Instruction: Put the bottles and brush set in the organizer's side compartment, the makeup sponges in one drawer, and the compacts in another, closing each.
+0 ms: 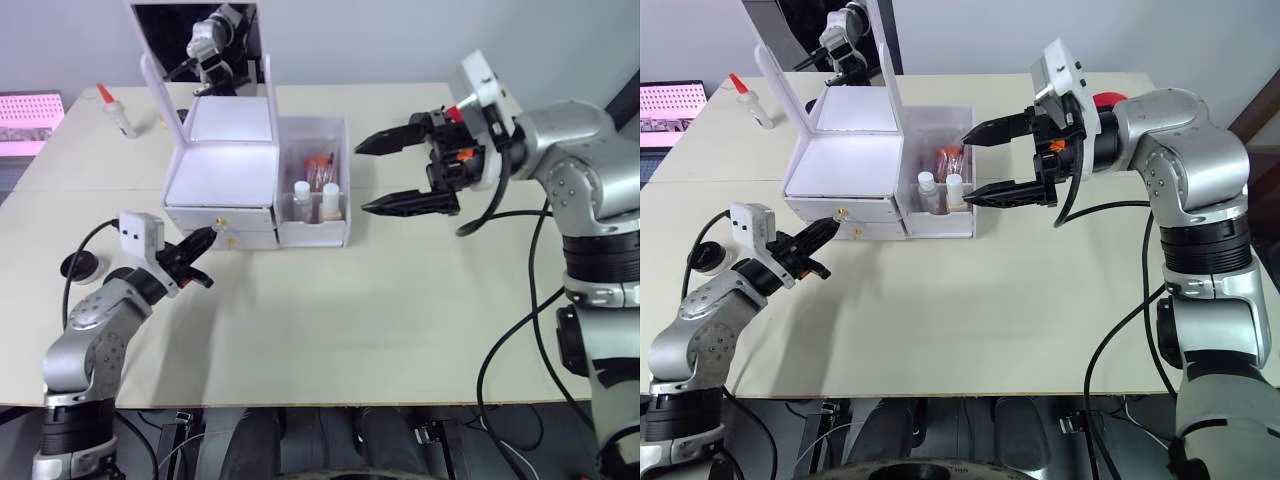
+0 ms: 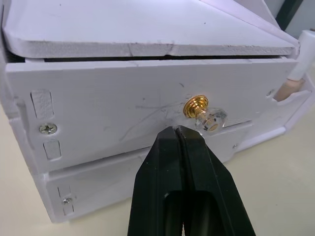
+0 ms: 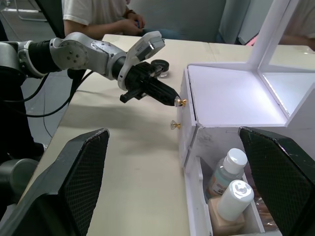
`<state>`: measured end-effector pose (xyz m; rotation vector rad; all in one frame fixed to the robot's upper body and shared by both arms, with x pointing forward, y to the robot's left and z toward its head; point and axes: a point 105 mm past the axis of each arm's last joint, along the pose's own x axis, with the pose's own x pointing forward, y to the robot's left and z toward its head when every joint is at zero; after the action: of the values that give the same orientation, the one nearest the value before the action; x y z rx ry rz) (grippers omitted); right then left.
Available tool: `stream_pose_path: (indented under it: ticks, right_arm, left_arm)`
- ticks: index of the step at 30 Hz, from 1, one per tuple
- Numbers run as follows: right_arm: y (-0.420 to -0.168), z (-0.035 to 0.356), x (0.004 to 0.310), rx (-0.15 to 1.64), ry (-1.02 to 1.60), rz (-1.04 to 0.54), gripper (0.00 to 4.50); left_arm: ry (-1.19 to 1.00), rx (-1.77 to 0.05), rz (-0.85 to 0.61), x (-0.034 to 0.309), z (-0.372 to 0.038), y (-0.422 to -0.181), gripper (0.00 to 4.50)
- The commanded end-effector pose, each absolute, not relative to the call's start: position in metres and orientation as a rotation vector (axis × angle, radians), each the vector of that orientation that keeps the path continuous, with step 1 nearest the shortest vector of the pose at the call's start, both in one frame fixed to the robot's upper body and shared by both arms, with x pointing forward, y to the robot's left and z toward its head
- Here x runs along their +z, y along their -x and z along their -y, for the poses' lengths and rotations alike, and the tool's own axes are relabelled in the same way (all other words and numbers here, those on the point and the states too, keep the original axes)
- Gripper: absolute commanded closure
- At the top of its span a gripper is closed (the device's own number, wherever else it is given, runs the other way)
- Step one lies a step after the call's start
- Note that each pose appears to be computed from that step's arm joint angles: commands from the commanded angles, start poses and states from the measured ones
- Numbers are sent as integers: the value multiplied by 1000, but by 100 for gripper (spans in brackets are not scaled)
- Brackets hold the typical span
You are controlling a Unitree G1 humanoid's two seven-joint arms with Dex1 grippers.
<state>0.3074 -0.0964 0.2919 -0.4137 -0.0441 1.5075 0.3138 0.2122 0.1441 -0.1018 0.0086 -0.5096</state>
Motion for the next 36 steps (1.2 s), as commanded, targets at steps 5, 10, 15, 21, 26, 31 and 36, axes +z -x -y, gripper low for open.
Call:
stream_pose_path:
  ticks: [5,10,15,21,26,31,36]
  right_arm:
    - [-299,99,306,1508,408,101,0]
    - [-303,105,300,1492,344,34,0]
    - [-324,131,292,1364,233,-4,0]
    - [-352,181,275,1155,161,35,0]
    - [-369,237,243,925,122,54,0]
    - [-372,283,216,735,105,59,0]
    - [-364,322,183,573,119,8,0]
  left_arm:
    - [76,-511,54,157,-207,-316,446]
    - [99,-520,67,162,-199,-309,446]
    - [81,-500,70,176,-217,-273,364]
    - [-21,-307,44,178,-269,-226,51]
    - [-85,-71,-1,171,-330,-180,4]
    - [-123,105,-38,159,-379,-143,4]
    - [-123,213,-103,137,-412,-108,4]
